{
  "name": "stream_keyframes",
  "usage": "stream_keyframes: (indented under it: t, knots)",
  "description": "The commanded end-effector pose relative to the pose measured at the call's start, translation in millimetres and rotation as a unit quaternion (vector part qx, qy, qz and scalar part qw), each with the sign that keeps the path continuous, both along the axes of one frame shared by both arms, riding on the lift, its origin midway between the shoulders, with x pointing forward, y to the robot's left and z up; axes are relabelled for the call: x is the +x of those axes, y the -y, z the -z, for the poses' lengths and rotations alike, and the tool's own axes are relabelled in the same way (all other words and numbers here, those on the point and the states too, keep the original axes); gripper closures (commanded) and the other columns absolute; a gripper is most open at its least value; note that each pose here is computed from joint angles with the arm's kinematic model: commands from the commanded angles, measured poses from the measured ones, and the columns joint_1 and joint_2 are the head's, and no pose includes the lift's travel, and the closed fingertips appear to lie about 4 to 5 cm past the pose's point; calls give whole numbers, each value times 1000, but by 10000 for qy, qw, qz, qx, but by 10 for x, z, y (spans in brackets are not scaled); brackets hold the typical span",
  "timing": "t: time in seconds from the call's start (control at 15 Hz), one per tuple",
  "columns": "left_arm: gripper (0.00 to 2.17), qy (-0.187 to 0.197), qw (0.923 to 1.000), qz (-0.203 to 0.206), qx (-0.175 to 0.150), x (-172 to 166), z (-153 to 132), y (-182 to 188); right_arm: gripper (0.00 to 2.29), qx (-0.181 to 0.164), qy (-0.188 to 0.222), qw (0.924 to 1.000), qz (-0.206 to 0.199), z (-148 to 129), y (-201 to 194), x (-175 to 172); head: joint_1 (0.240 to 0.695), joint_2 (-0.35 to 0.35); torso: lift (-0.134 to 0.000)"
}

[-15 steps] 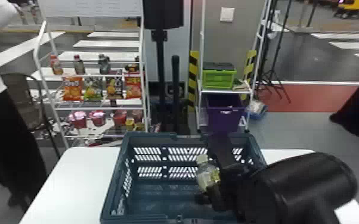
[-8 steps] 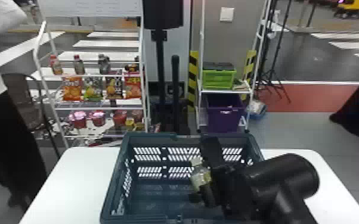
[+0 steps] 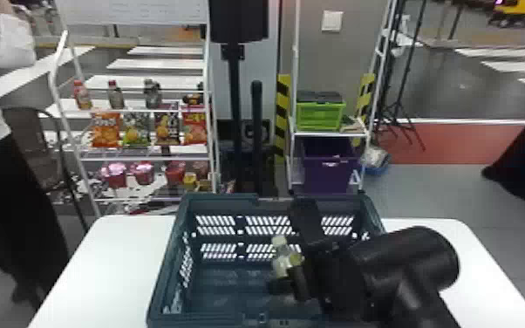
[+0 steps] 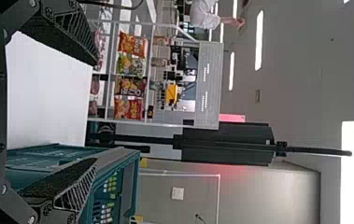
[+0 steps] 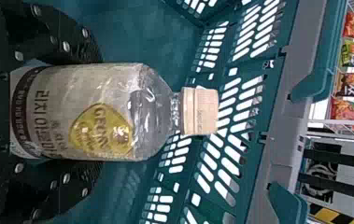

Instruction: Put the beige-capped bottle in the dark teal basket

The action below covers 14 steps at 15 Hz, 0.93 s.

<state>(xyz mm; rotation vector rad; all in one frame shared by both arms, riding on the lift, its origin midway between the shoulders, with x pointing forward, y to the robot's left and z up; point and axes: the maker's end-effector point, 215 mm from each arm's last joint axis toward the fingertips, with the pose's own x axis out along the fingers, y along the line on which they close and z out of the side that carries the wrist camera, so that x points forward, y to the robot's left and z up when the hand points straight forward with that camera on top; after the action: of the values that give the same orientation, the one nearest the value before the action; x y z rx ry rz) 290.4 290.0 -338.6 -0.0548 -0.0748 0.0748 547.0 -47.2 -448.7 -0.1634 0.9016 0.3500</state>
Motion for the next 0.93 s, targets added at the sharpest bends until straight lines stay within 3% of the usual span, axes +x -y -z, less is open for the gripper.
stream_keyframes:
  t: [0.0,0.27,0.53,0.87]
  knots:
    - [157,0,10000,-5,6,0,0,-7,36,27,9,10000,32,-1,12,-4,499,0,0]
    - [157,23,10000,-25,-9,-13,-7,-15,66,181,300,9994,26,-245,-49,-2,499,0,0]
    - [157,15,10000,-34,-12,-24,4,-19,63,442,854,9954,16,-688,-101,-155,499,0,0]
    - [157,39,10000,-35,-12,-15,-15,-14,49,406,1512,9871,347,-790,488,-594,499,0,0]
